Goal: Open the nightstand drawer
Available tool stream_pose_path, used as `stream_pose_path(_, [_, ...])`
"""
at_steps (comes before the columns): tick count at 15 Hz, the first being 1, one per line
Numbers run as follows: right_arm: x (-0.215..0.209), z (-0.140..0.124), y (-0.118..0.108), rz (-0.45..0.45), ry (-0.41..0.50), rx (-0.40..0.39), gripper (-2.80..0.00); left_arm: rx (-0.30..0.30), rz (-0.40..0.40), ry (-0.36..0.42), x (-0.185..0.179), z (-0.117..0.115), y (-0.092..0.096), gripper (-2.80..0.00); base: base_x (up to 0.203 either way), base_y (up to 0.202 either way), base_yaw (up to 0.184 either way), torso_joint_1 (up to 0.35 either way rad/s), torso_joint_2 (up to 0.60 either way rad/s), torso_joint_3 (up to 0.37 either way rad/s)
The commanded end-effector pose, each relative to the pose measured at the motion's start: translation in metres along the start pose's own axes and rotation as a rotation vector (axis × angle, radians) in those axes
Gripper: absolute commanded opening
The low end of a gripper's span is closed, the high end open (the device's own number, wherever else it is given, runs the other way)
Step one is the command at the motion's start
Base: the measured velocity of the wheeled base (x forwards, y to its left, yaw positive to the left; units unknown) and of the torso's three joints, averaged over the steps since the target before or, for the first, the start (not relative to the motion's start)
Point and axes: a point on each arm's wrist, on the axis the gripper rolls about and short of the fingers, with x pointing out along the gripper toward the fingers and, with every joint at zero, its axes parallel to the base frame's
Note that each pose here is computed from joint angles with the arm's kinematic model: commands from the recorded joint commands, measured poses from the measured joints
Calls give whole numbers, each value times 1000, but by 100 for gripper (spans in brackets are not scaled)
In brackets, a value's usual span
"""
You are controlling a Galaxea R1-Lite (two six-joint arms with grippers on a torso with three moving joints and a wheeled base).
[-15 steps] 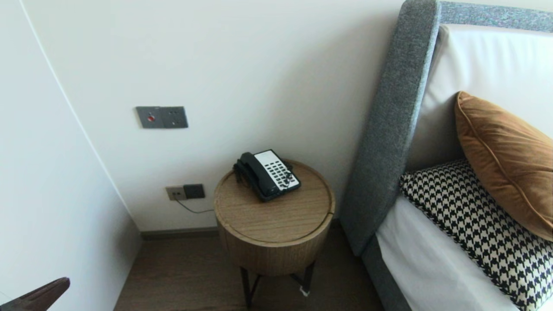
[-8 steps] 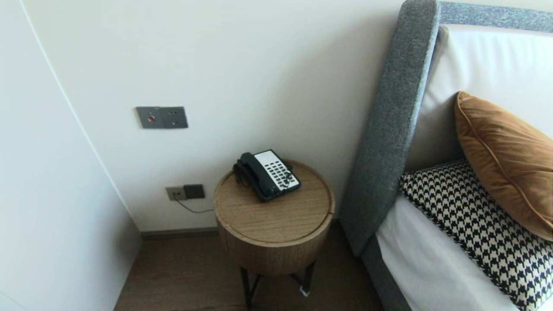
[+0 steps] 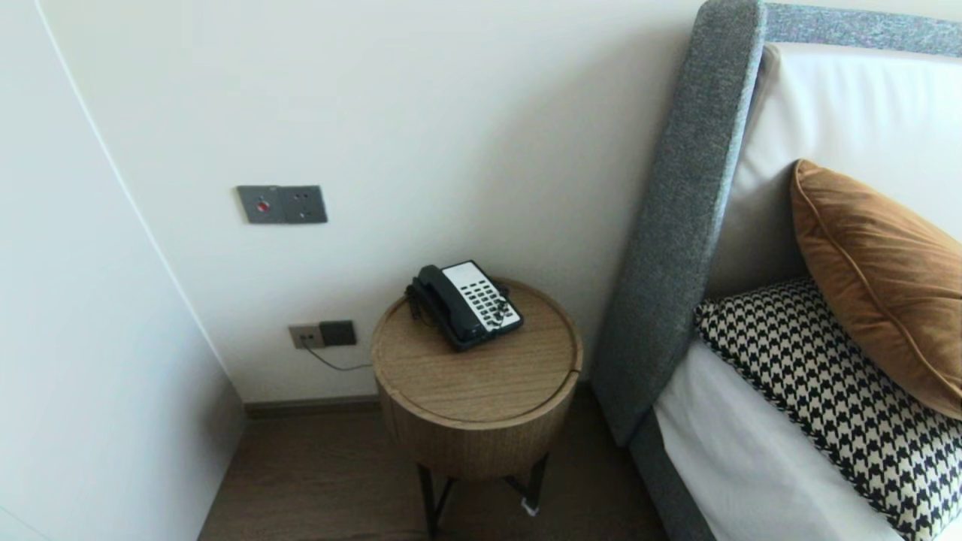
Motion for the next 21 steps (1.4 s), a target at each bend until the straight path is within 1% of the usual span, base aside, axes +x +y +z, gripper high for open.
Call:
stream_pose_path(1, [0,0,0,0,0,-1,-280,1,2,5,0,-2,0,-280,0,0,0,0,0,0])
stream_pose_path(6, [0,0,0,0,0,-1,-280,2,2,5,0,-2,0,-280,0,0,0,0,0,0])
stream_pose_path(10, [0,0,0,0,0,-1,-280,10,-25,-4,0,-2,0,-280,0,0,0,0,0,0])
stream_pose_path(13, [0,0,0,0,1,-1,-280,25,-65,-81,-11,-8,0,-280,0,0,0,0,0,0])
stream_pose_path(14, [0,0,0,0,1,-1,-280,26,-74,-95,-14,-9,1,-280,0,0,0,0,0,0])
stream_pose_path(17, [0,0,0,0,0,-1,-280,27,-77,-127,-16,-10,1,-280,0,0,0,0,0,0])
stream_pose_path(21, [0,0,0,0,0,-1,-280,25,-72,-187,-20,-12,1,-280,0,0,0,0,0,0])
